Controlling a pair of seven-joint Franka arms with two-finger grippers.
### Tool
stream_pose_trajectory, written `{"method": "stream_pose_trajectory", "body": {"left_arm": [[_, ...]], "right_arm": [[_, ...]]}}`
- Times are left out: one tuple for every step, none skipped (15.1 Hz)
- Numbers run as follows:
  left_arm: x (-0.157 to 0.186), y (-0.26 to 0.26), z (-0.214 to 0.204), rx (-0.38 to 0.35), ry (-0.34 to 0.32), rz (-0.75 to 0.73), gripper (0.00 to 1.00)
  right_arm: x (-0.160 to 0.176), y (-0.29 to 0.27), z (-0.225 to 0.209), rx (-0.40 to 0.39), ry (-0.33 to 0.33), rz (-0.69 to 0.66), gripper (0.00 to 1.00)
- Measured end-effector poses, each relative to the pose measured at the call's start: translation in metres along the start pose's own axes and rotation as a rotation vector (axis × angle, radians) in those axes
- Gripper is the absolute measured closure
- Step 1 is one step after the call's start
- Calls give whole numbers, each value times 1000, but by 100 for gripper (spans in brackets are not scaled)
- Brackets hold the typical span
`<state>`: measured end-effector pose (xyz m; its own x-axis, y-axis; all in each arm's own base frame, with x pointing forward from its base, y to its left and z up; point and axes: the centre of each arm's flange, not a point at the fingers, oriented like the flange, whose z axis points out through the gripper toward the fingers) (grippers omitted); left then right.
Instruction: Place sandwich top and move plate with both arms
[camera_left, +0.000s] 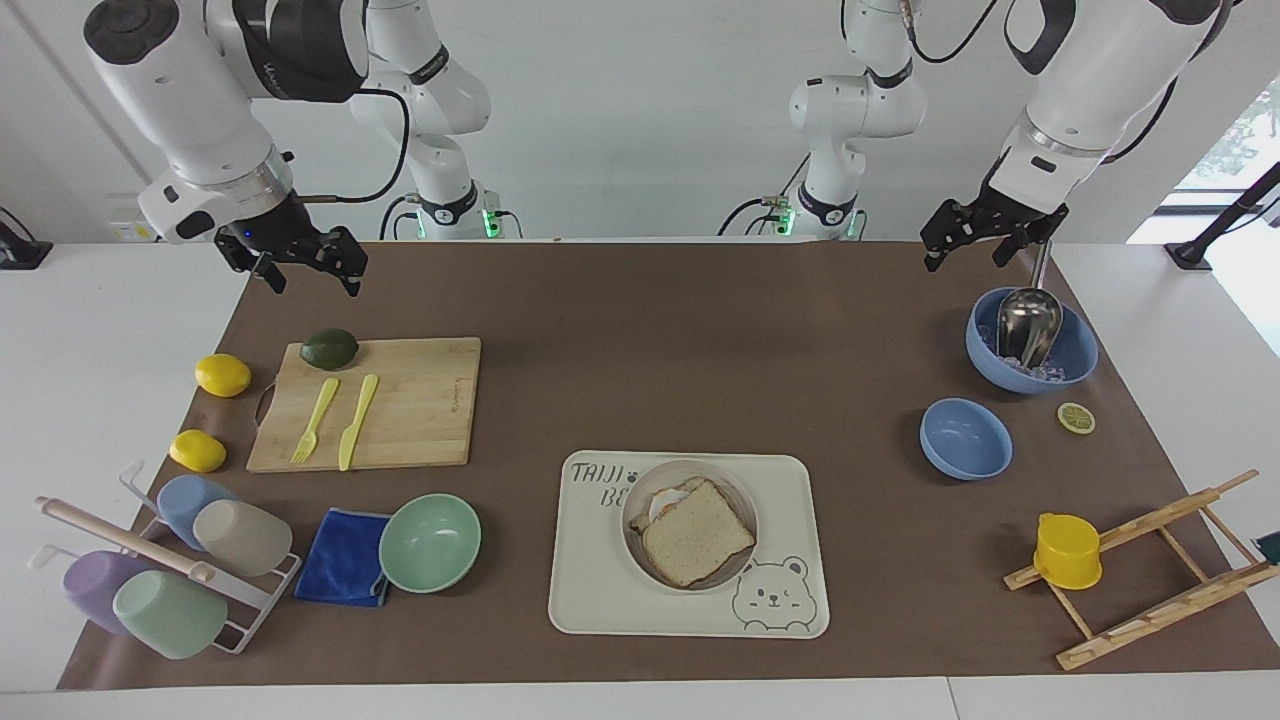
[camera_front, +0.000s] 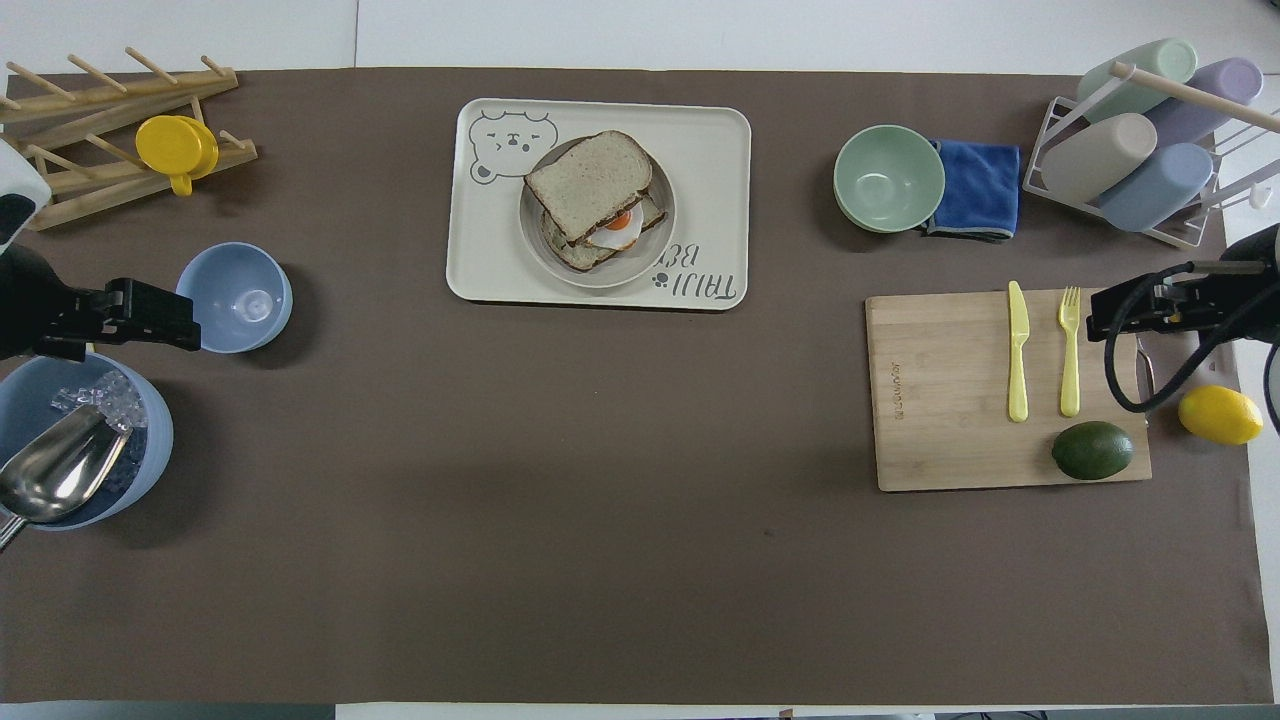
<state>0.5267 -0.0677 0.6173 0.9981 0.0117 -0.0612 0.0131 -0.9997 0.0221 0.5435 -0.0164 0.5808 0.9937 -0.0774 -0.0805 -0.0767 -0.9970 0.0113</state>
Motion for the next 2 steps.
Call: {"method": "stream_pose_trajectory", "body": {"left_arm": [[0,0,0,0,0,-1,0],[0,-1,0,0,0,-2,0]], "right_arm": [[0,0,0,0,0,0,0],[0,0,0,0,0,0,0]]}}
